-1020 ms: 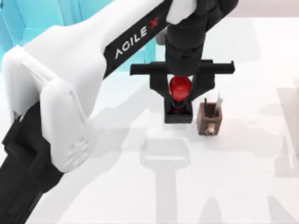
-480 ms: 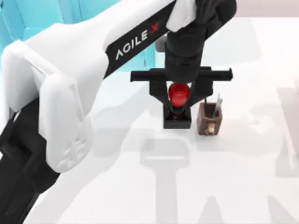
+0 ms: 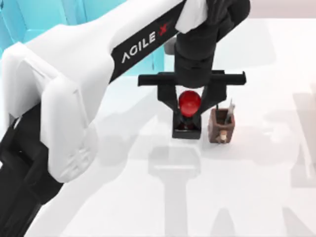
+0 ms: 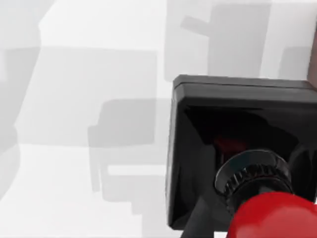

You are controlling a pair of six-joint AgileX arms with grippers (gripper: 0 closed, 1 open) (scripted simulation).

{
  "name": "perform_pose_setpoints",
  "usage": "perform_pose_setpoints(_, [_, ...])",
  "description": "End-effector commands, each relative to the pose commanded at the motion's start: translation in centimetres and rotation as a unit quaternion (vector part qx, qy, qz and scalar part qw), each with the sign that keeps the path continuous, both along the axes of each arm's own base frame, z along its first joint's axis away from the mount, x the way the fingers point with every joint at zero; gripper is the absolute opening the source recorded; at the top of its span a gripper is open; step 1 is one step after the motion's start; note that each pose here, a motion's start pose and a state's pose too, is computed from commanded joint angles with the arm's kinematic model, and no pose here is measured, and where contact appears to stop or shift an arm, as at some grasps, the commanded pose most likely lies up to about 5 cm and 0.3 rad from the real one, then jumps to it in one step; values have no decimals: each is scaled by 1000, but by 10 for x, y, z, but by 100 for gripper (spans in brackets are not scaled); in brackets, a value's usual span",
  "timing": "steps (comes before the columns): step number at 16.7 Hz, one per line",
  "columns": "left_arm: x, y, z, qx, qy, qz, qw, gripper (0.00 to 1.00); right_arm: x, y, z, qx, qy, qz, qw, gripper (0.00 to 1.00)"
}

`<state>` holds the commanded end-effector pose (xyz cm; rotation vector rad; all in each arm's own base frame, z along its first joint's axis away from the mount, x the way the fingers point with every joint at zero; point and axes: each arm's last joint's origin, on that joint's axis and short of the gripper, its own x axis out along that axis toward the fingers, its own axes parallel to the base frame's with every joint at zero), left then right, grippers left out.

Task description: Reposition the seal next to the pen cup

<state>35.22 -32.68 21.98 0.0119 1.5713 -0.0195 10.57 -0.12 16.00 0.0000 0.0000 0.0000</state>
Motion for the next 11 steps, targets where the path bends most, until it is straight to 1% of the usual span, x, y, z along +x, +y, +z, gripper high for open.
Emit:
perform_pose_setpoints(5, [0, 0, 0, 0, 0, 0, 1000, 98, 0, 0, 0, 0, 0, 0, 1000, 100])
perform_pose_setpoints(6, [0, 0, 0, 0, 0, 0, 1000, 100, 0, 0, 0, 0, 0, 0, 1000, 100])
perform_pose_setpoints(11, [0, 0, 0, 0, 0, 0, 1000, 100, 0, 0, 0, 0, 0, 0, 1000, 100])
